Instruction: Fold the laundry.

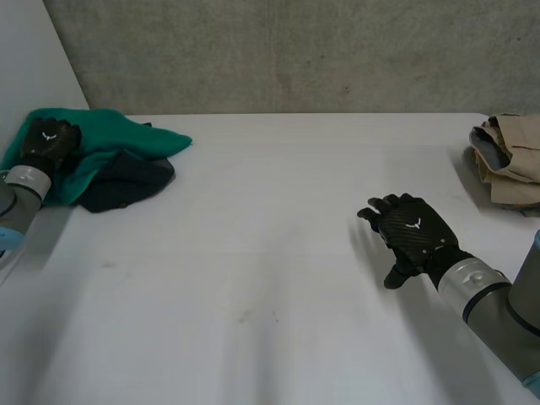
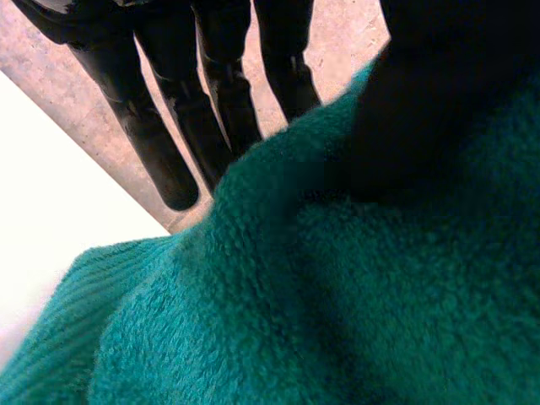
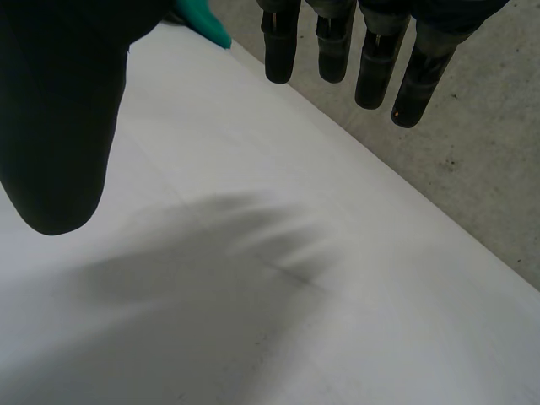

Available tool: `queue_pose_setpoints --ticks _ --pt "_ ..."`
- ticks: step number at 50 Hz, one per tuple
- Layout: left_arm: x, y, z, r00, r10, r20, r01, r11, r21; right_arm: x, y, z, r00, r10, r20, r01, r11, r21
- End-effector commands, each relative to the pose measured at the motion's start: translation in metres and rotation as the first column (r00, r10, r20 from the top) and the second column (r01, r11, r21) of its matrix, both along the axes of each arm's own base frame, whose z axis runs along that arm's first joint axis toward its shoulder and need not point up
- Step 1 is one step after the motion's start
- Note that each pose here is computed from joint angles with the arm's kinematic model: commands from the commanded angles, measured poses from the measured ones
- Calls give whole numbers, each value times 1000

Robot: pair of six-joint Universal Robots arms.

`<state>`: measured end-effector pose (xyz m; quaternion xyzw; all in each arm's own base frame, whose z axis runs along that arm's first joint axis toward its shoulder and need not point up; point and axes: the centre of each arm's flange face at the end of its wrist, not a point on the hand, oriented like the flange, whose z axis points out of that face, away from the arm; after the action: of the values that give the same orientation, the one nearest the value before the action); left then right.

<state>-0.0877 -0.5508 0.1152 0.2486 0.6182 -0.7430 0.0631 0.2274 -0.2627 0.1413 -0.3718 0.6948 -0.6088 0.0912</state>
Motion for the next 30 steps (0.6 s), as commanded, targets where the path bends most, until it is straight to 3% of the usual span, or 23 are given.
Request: queue_pose_setpoints --ticks 1,8,13,17,21,22,26,30 --pt "-12 0 4 1000 5 1 -5 1000 -19 0 -1 -3 1000 0 -3 0 1000 7" --pt "-56 28 104 1000 2 -31 -7 986 -169 0 -1 -3 1000 -3 -4 3 1000 8" --pt "-110 87 176 985 -140 -103 110 961 -254 -1 -1 -1 1000 -11 3 11 1000 9" --pt "-154 149 204 941 -283 -187 233 940 -251 -3 -2 4 1000 -25 5 25 1000 -6" --pt "-191 214 215 867 -416 -275 369 906 -210 -13 -11 18 995 -97 8 97 994 -54" --pt "-206 238 207 832 -461 -308 430 887 -168 -16 -13 21 993 -116 10 116 991 -63" --pt "-242 290 167 765 -534 -361 561 827 -37 -24 -24 32 983 -182 39 184 979 -85" --pt "-265 324 123 743 -561 -366 631 769 102 -33 -34 41 969 -229 92 237 968 -78"
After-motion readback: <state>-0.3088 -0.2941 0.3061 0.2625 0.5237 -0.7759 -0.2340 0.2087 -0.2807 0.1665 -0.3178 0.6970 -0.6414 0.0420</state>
